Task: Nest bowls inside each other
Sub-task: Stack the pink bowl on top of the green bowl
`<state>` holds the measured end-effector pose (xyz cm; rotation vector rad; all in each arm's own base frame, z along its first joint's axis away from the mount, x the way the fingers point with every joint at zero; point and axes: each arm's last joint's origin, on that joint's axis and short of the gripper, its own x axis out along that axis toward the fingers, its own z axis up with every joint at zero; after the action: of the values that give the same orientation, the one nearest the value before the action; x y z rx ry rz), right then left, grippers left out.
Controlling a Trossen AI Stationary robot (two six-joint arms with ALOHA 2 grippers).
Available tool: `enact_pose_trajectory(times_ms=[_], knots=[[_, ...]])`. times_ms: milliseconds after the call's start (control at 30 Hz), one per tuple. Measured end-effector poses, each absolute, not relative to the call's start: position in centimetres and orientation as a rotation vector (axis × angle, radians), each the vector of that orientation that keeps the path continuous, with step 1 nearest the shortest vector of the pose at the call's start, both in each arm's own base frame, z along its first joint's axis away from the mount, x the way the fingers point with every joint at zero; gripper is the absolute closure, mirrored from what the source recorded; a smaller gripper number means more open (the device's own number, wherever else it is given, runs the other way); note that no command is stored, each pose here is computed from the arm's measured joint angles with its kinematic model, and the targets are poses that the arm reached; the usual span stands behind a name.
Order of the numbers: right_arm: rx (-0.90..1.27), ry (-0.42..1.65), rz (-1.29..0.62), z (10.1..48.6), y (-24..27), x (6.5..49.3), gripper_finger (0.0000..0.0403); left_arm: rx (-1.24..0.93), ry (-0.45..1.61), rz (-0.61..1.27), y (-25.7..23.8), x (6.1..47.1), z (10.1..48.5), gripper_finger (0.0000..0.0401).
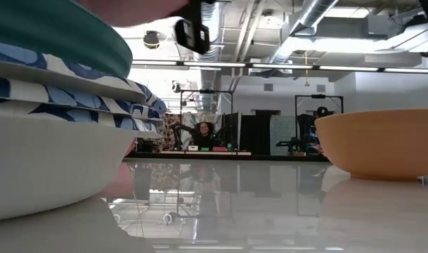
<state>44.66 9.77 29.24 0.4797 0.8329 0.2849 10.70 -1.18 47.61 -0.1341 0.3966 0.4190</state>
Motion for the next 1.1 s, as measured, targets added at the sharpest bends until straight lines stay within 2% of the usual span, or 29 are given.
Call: enact_pose_trajectory(times_ms=[133,467,767,1100], knots=[[0.447,0.837,0.302,29.5,10.5,46.4,0.0394,-0.14,0.408,0.424,-1.2,10.6,47.5,0.0148],[0.435,0.889,0.307,26.6,12.0,48.8,0.0393,-0.149,0.429,0.432,-1.1,10.5,47.3,0.0148],[0.395,0.965,0.205,25.8,11.8,48.3,0.0393,-0.14,0.447,0.437,-1.1,10.4,47.1,0.0148],[0.346,1.007,0.173,25.4,11.7,47.9,0.0389,-0.128,0.44,0.462,-1.0,10.4,47.1,0.0148]])
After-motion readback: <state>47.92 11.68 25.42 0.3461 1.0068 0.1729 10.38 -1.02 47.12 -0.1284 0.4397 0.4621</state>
